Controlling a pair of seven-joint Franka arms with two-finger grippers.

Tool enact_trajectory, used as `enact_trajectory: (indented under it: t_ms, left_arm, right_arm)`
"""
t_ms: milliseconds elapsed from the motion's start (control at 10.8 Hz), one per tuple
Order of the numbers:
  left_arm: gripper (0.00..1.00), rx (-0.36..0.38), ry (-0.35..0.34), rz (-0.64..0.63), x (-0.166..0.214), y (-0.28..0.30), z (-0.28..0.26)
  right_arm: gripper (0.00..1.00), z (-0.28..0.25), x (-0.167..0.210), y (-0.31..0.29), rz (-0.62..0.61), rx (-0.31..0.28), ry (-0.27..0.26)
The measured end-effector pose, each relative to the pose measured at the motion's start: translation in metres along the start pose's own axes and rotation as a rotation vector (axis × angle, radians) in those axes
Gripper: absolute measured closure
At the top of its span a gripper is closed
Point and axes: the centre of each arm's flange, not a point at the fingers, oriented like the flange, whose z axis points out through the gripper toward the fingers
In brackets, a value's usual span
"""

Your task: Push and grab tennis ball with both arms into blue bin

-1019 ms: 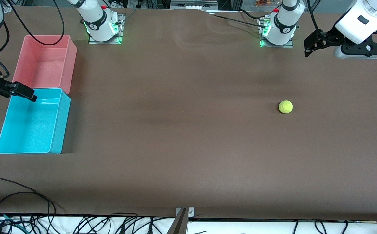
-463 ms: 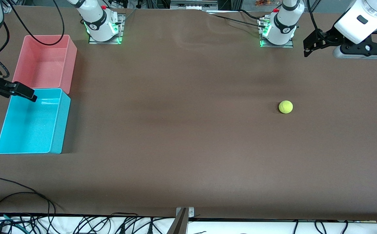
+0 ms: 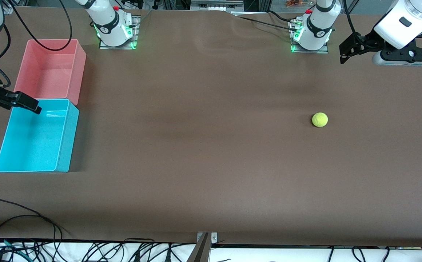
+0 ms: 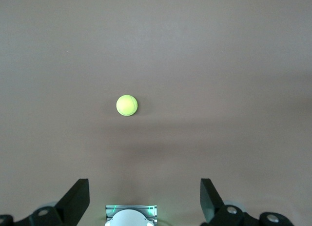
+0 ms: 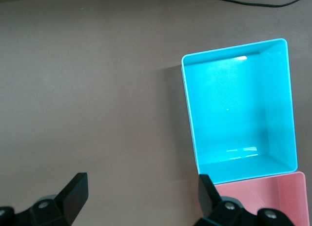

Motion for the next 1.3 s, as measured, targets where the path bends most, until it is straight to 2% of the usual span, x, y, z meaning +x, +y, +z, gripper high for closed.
enact_trajectory:
  t_ms: [1297]
  left_arm:
    - [0.00, 0.000, 0.000, -0.002, 0.0003, -0.0012, 0.0000]
  right_arm:
    - [0.00, 0.0001, 0.0007, 0.0063, 0.011, -0.001, -0.001]
